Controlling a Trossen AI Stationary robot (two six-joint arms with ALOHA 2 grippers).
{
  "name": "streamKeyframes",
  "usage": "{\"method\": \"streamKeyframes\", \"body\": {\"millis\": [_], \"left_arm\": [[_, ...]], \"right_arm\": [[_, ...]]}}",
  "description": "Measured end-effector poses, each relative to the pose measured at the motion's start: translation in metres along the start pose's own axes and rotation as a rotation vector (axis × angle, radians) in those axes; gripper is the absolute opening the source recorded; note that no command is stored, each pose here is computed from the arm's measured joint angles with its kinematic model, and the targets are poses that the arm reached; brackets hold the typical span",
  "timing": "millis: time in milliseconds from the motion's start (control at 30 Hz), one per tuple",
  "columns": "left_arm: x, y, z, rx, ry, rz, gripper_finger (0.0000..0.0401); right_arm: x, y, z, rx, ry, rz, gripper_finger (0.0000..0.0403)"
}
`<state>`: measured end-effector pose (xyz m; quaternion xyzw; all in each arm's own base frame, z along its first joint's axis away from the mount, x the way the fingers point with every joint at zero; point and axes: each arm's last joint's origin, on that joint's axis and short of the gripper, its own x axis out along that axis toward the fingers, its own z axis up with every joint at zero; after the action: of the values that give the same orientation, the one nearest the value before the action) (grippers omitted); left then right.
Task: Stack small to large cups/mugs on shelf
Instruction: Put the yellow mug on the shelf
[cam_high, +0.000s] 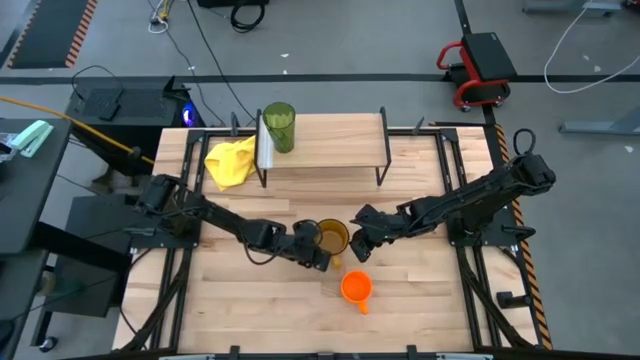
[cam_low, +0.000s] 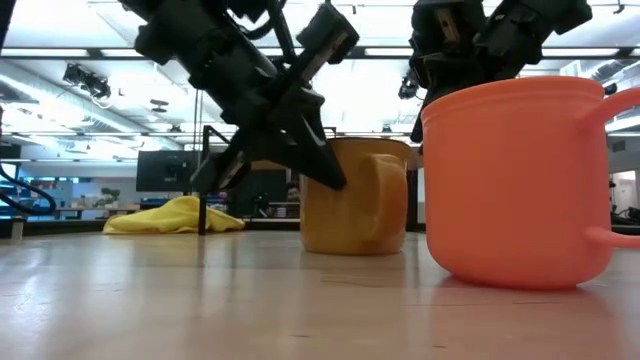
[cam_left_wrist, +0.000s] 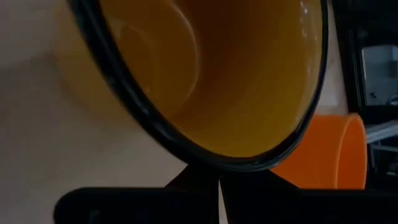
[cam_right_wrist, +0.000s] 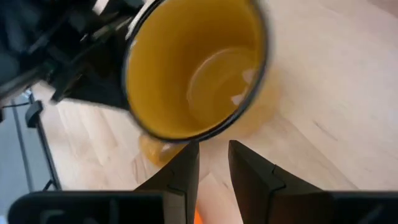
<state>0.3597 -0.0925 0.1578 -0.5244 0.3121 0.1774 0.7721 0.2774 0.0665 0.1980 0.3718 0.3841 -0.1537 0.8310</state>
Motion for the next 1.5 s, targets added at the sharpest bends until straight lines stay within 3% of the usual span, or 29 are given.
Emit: {"method": "streamKeyframes", "body": {"millis": [267, 600, 867, 1167, 1433, 1500], "left_arm": [[0.001, 0.002, 0.004, 0.001, 0.000, 0.010, 0.0024], [0.002, 0.006, 0.018, -0.009, -0.026, 0.021, 0.0010], [-0.002, 0.001, 0.017, -0.007, -0.013, -0.005, 0.0027], [-0.019, -0.009, 0.008, 0.016, 0.013, -0.033, 0.0017], [-0.038, -0.006, -0.002, 0.047, 0.057, 0.070, 0.0017], [-0.039, -0.008, -0.002, 0.047, 0.050, 0.054, 0.0022]], "right_arm": [[0.000, -0.002, 0.003, 0.003, -0.003, -0.003, 0.0094], [0.001, -0.007, 0.010, 0.000, -0.018, -0.016, 0.0094], [-0.001, -0.005, 0.010, 0.001, 0.004, 0.008, 0.0094], [-0.038, -0.007, 0.011, 0.057, 0.009, 0.040, 0.0094], [-0.084, -0.015, 0.015, 0.114, -0.037, 0.079, 0.0094], [-0.095, -0.014, 0.016, 0.128, -0.058, 0.116, 0.0094]]}}
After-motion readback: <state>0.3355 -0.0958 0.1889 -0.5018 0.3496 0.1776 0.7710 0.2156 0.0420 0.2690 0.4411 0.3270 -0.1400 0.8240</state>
